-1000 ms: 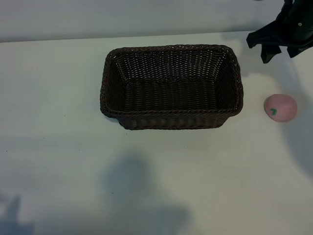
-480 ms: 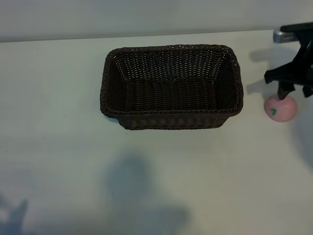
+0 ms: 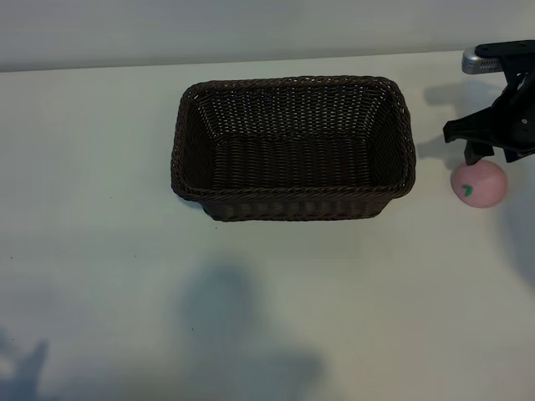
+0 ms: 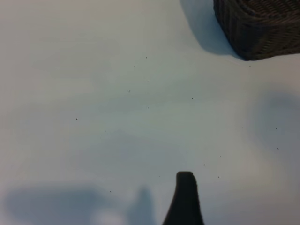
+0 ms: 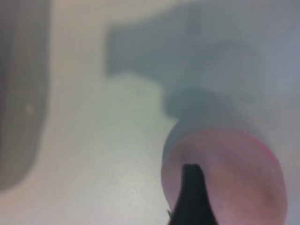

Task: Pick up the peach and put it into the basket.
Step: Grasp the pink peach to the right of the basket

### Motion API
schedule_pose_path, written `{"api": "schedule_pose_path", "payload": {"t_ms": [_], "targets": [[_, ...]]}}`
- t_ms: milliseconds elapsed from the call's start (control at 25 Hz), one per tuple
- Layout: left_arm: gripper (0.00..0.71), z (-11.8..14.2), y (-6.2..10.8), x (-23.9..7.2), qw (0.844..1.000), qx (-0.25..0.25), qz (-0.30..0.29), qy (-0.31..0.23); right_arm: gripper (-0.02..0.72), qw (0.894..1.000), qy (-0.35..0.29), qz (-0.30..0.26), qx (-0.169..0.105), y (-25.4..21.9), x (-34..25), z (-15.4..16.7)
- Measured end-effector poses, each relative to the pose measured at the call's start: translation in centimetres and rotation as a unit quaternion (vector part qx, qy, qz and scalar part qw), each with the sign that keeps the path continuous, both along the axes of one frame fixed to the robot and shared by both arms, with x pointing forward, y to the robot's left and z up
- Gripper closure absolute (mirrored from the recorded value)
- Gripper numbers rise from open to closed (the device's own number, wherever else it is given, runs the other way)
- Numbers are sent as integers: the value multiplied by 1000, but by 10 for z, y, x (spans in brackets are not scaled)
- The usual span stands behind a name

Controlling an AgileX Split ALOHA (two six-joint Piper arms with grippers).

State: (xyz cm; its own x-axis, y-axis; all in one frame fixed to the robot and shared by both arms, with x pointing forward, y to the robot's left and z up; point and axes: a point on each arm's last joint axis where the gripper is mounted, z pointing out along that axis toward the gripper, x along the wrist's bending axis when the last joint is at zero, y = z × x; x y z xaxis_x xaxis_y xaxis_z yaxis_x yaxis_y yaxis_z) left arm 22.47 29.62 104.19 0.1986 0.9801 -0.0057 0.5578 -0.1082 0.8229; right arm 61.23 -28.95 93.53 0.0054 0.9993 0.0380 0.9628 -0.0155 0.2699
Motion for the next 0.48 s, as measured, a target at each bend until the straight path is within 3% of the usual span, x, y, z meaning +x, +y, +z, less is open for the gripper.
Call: {"api": "schedule_pose_path", "payload": {"t_ms": [320, 400, 480], "targets": [[114, 0, 0, 0, 1000, -1, 1, 0, 231, 1000, 14, -1, -1, 0, -12, -16], [114, 0, 0, 0, 1000, 0, 0, 0, 307, 1000, 15, -1, -1, 0, -12, -16], [114, 0, 0, 0, 1000, 0, 0, 0, 435, 1000, 18, -1, 0, 0, -13, -16]]}}
